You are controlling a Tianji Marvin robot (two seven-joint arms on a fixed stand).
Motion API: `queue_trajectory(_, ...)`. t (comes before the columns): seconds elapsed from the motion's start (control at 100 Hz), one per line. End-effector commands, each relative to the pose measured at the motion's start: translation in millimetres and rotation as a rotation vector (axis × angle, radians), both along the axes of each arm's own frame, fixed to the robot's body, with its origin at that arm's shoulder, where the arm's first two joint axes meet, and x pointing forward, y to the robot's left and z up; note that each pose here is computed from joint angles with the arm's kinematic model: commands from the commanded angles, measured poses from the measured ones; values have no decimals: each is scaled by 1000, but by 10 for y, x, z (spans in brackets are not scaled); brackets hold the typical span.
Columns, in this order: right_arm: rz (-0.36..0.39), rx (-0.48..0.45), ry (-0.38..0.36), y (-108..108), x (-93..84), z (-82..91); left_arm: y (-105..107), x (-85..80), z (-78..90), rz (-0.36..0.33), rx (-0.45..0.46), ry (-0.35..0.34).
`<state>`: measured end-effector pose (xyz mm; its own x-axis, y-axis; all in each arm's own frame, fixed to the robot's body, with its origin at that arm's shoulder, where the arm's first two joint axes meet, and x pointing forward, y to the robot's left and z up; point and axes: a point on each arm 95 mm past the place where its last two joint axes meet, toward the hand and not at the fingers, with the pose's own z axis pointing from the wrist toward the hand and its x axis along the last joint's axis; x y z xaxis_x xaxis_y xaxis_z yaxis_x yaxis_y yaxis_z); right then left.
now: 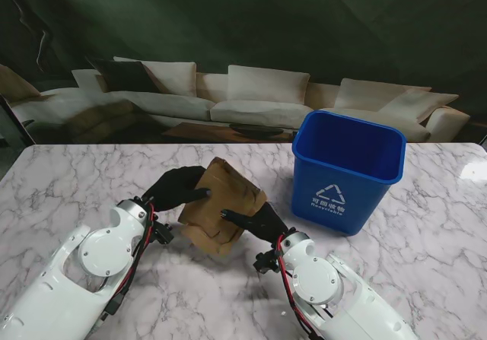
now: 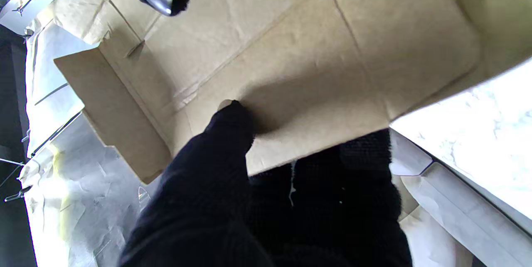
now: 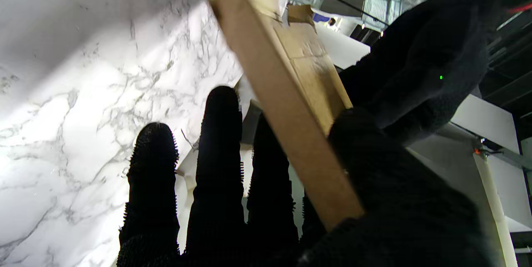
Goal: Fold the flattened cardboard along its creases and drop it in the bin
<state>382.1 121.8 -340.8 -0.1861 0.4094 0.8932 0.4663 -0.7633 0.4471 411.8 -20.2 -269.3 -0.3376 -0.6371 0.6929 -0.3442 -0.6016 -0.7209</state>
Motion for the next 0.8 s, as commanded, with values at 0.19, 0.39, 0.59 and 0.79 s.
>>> queue_trajectory(0.19, -40, 52, -9, 80, -50, 88, -31, -13, -195, -16, 20, 80)
queue_trajectory(0.39, -61, 21, -63, 42, -71, 145, 27, -25, -203, -5, 37, 90)
queue_trajectory(0.59, -67, -25, -139, -30, -36, 242, 149, -13, -150, 29, 40, 15)
queue_trajectory(0.79, -70, -69, -211, -142, 60, 431, 283, 3, -156, 91, 50, -42)
